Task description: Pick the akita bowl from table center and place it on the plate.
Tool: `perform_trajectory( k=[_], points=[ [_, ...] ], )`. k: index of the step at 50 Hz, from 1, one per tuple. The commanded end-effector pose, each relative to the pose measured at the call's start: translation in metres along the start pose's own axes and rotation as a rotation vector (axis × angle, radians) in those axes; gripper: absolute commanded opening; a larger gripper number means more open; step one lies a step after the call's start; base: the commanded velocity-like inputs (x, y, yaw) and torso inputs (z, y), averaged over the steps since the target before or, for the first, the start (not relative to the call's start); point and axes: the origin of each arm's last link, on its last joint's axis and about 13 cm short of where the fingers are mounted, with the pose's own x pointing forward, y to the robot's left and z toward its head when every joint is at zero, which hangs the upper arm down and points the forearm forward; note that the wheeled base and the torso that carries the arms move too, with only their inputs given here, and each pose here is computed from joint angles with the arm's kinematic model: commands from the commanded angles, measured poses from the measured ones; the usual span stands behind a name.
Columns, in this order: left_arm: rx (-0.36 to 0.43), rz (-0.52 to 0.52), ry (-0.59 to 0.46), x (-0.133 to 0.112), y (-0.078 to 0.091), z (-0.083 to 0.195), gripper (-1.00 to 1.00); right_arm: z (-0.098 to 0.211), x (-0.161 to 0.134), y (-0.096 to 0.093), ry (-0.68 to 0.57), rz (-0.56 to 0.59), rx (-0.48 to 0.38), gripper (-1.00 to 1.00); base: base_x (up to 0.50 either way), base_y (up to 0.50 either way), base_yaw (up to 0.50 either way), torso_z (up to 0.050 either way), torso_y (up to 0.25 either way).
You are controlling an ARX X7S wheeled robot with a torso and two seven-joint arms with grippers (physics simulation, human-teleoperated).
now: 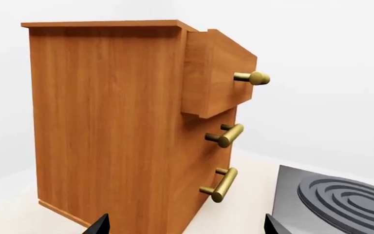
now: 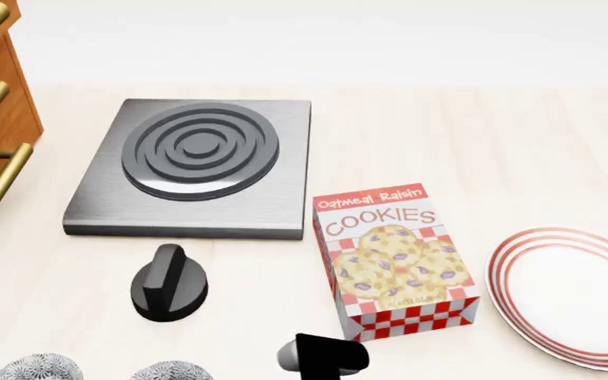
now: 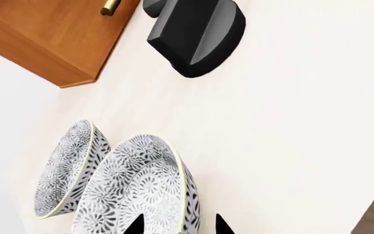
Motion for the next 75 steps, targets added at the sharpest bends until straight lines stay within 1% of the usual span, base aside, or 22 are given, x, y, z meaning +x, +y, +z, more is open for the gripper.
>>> perform_trajectory(
  k=[1,12,18,22,24,26,29,31,34,38,41,44,45,47,51,59,61,64,66,70,73,75],
  points=[
    [-0.002,0.003,-0.004,0.0,0.001,0.002,1.0,-0.001,0.001,0.002,-0.001,0.021,0.018,-1.0,0.0,0.0,0.0,0.0,0.0],
    [-0.003,-0.001,-0.003,-0.001,0.0,0.002,1.0,0.001,-0.002,0.007,-0.031,0.031,0.026,-1.0,0.0,0.0,0.0,0.0,0.0],
    [-0.003,-0.002,-0.005,-0.001,0.0,0.003,1.0,0.012,-0.013,0.018,-0.123,0.04,0.003,-1.0,0.0,0.0,0.0,0.0,0.0],
    [-0.003,-0.004,-0.007,-0.001,0.0,0.004,1.0,0.023,-0.024,0.027,-0.212,0.046,-0.034,-1.0,0.0,0.0,0.0,0.0,0.0],
    [-0.003,-0.007,-0.008,-0.001,-0.001,0.005,1.0,0.03,-0.032,0.033,-0.275,0.039,-0.08,-1.0,0.0,0.0,0.0,0.0,0.0],
    [-0.002,-0.008,-0.008,-0.001,-0.001,0.005,1.0,0.034,-0.037,0.037,-0.319,0.041,-0.092,-1.0,0.0,0.0,0.0,0.0,0.0],
    [-0.002,-0.011,-0.01,0.0,-0.002,0.006,1.0,0.041,-0.044,0.042,-0.401,0.026,-0.144,-1.0,0.0,0.0,0.0,0.0,0.0],
    [-0.001,-0.015,-0.013,0.0,-0.003,0.007,1.0,0.048,-0.054,0.048,-0.484,0.022,-0.202,-1.0,0.0,0.0,0.0,0.0,0.0],
    [0.002,-0.019,-0.015,0.001,-0.003,0.009,1.0,0.055,-0.065,0.053,-0.566,0.013,-0.257,-1.0,0.0,0.0,0.0,0.0,0.0],
    [0.003,-0.025,-0.019,0.002,-0.004,0.01,1.0,0.061,-0.074,0.057,-0.647,-0.012,-0.33,-1.0,0.0,0.0,0.0,0.0,0.0],
    [0.005,-0.031,-0.022,0.003,-0.006,0.012,1.0,0.068,-0.087,0.059,-0.74,-0.05,-0.408,-1.0,0.0,0.0,0.0,0.0,0.0],
    [0.005,-0.035,-0.023,0.003,-0.006,0.013,1.0,0.071,-0.093,0.06,-0.789,-0.07,-0.442,-1.0,0.0,0.0,0.0,0.0,0.0],
    [0.003,-0.037,-0.024,0.003,-0.007,0.013,1.0,0.074,-0.099,0.061,-0.84,-0.079,-0.466,-1.0,0.0,0.0,0.0,0.0,0.0],
    [0.002,-0.04,-0.024,0.003,-0.007,0.013,1.0,0.076,-0.104,0.061,-0.878,-0.089,-0.49,-1.0,0.0,0.0,0.0,0.0,0.0],
    [0.002,-0.04,-0.024,0.003,-0.006,0.013,1.0,0.084,-0.12,0.059,-1.014,-0.134,-0.56,-1.0,0.0,0.0,0.0,0.0,0.0],
    [0.004,-0.042,-0.024,0.003,-0.007,0.014,1.0,0.095,-0.149,0.055,-1.226,-0.235,-0.572,-1.0,0.0,0.0,0.0,0.0,0.0],
    [0.006,-0.047,-0.023,0.002,-0.008,0.016,1.0,0.098,-0.158,0.056,-1.287,-0.273,-0.617,-1.0,0.0,0.0,0.0,0.0,0.0],
    [0.006,-0.052,-0.025,0.002,-0.009,0.017,1.0,0.101,-0.169,0.056,-1.365,-0.31,-0.622,-1.0,0.0,0.0,0.0,0.0,0.0],
    [0.005,-0.05,-0.027,0.002,-0.008,0.018,1.0,0.102,-0.173,0.054,-1.383,-0.349,-0.638,-1.0,0.0,0.0,0.0,0.0,0.0],
    [0.007,-0.047,-0.027,0.001,-0.007,0.018,1.0,0.103,-0.187,0.048,-1.463,-0.427,-0.624,-1.0,0.0,0.0,0.0,0.0,0.0],
    [0.009,-0.05,-0.025,0.0,-0.008,0.018,1.0,0.104,-0.194,0.045,-1.497,-0.491,-0.564,-1.0,0.0,0.0,0.0,0.0,0.0],
    [0.01,-0.052,-0.026,0.001,-0.007,0.018,1.0,0.105,-0.198,0.042,-1.503,-0.529,-0.545,-1.0,0.0,0.0,0.0,0.0,0.0]
  ],
)
